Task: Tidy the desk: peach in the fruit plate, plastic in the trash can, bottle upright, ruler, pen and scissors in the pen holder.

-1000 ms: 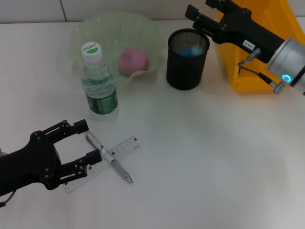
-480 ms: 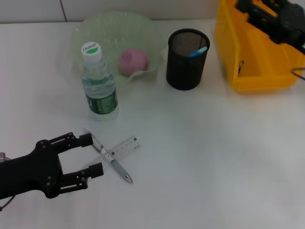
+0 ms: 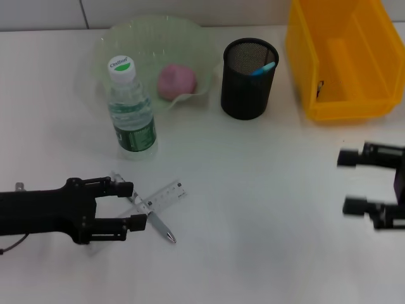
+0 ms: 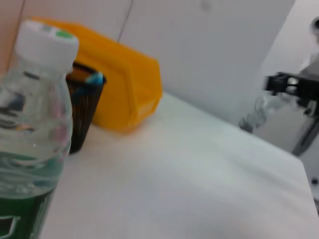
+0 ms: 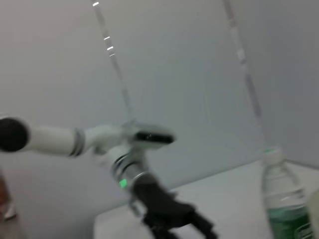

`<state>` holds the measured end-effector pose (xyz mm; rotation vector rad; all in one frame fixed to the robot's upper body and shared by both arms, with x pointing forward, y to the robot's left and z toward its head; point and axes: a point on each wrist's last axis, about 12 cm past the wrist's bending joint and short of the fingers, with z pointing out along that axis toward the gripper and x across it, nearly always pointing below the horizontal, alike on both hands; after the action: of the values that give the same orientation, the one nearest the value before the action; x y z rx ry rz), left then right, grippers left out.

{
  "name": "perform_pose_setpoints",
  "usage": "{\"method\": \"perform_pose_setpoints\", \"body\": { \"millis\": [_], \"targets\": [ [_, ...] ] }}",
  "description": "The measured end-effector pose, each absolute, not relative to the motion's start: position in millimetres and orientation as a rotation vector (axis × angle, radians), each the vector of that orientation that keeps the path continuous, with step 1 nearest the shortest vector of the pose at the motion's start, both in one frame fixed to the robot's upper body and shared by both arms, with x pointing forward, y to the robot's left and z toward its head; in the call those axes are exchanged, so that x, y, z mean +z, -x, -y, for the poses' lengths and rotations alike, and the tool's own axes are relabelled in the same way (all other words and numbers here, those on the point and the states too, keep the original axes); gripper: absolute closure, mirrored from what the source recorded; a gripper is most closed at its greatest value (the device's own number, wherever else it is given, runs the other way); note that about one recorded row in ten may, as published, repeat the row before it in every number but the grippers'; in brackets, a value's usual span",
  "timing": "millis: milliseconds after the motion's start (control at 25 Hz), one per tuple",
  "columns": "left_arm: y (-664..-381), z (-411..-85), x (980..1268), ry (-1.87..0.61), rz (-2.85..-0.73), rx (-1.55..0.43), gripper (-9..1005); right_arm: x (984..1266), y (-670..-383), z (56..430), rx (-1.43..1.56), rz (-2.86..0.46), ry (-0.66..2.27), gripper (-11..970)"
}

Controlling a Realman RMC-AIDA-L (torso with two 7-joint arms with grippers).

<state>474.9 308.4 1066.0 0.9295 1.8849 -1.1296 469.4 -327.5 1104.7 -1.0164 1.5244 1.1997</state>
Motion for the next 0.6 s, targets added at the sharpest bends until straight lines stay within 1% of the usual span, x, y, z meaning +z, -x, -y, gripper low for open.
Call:
{"method": "perform_pose_setpoints", "body": {
  "millis": [40,200,240,360,400,440,480,520,560,600],
  "targets": [
    [-483.5,-304.7,1072.3,-0.967,-1.927,-1.120,197,1104.7,-469.4,327.5,1.200,-1.524,1.016,204],
    [-483.5,-304.7,1072.3,-0.967,-1.927,-1.120,196,1096.6,-461.9,321.4,1.239,-1.546,1.063,204],
    [-491.5,-302.0,1079.6,-0.997,-1.975,-1.102,196,1094.2,-461.0,319.6,1.242,-1.554,1.067,204],
    [-491.5,-302.0,1079.6,-0.997,-1.975,-1.102,196,1088.0,-459.5,315.9,1.234,-1.571,1.074,204],
    [-513.4,-283.3,1103.0,-1.070,-2.170,-1.007,196,1083.8,-458.7,315.2,1.219,-1.582,1.068,204],
    [-513.4,-283.3,1103.0,-1.070,-2.170,-1.007,196,1083.8,-458.7,315.2,1.219,-1.582,1.068,204],
    [-519.8,-272.7,1108.5,-1.090,-2.205,-1.005,196,1080.9,-458.2,315.2,1.207,-1.591,1.061,204],
    [-519.8,-272.7,1108.5,-1.090,-2.205,-1.005,197,1078.4,-457.8,315.4,1.196,-1.599,1.056,204],
    [-530.9,-254.2,1112.1,-1.121,-2.234,-0.975,197,1076.7,-457.7,315.9,1.188,-1.607,1.050,204],
    [-532.9,-250.6,1112.0,-1.127,-2.238,-0.967,197,1073.7,-457.6,317.5,1.174,-1.622,1.041,204]
  ]
}}
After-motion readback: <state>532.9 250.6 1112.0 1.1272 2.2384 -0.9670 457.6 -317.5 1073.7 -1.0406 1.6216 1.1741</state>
